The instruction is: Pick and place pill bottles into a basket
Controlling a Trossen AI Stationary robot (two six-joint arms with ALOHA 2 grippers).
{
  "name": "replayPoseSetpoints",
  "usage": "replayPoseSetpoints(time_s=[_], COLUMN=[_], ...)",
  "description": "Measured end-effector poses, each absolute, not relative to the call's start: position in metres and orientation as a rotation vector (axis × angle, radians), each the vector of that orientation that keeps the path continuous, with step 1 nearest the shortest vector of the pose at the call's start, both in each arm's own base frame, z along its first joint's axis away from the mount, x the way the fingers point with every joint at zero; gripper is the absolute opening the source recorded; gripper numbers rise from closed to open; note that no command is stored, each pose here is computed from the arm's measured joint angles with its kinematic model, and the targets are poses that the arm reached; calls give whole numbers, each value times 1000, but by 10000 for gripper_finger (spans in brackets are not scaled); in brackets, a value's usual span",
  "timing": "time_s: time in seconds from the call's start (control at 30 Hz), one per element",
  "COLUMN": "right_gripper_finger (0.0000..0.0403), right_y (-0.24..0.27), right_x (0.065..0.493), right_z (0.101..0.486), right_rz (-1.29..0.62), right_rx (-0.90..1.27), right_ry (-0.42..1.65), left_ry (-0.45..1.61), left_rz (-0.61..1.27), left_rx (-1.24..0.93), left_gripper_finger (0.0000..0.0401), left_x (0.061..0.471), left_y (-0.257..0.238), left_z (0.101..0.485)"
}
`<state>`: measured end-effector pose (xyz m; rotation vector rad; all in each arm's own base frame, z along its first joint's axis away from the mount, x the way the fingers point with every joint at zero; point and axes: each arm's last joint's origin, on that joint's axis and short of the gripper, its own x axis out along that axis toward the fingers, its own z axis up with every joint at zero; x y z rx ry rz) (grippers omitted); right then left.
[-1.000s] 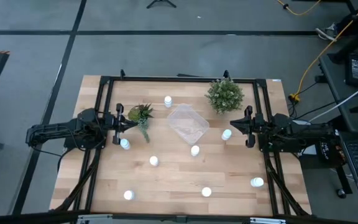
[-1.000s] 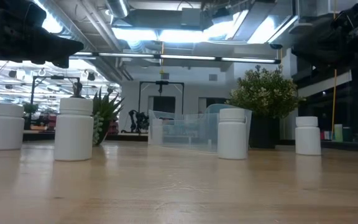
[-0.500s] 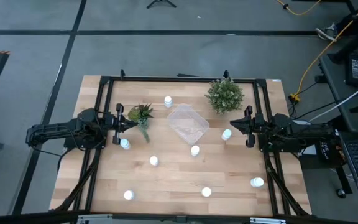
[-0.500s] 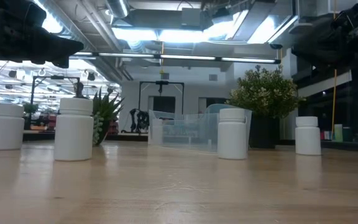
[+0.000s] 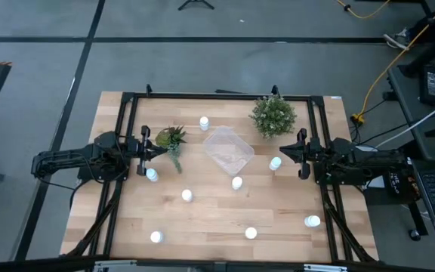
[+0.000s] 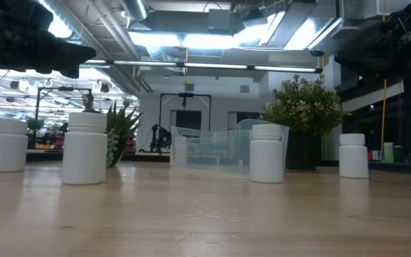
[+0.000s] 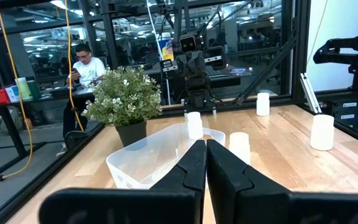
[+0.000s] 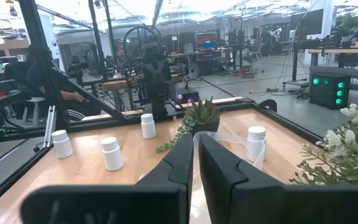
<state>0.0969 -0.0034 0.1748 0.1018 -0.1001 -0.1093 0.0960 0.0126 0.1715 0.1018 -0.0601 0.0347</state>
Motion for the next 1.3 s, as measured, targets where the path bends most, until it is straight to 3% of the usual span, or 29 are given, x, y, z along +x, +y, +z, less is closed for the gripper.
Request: replayPoseSetpoints(time_s=[1.3], right_gripper_finger=[30], right_y=[-3], right_x=[97], right_z=[175], right_rz=[-109], right_rx=[102], right_ry=[-99], left_ry=[-60], left_rz=[36], left_rx=[146], left_gripper_finger=[8], left_x=[96], left_y=[13], left_z=[172])
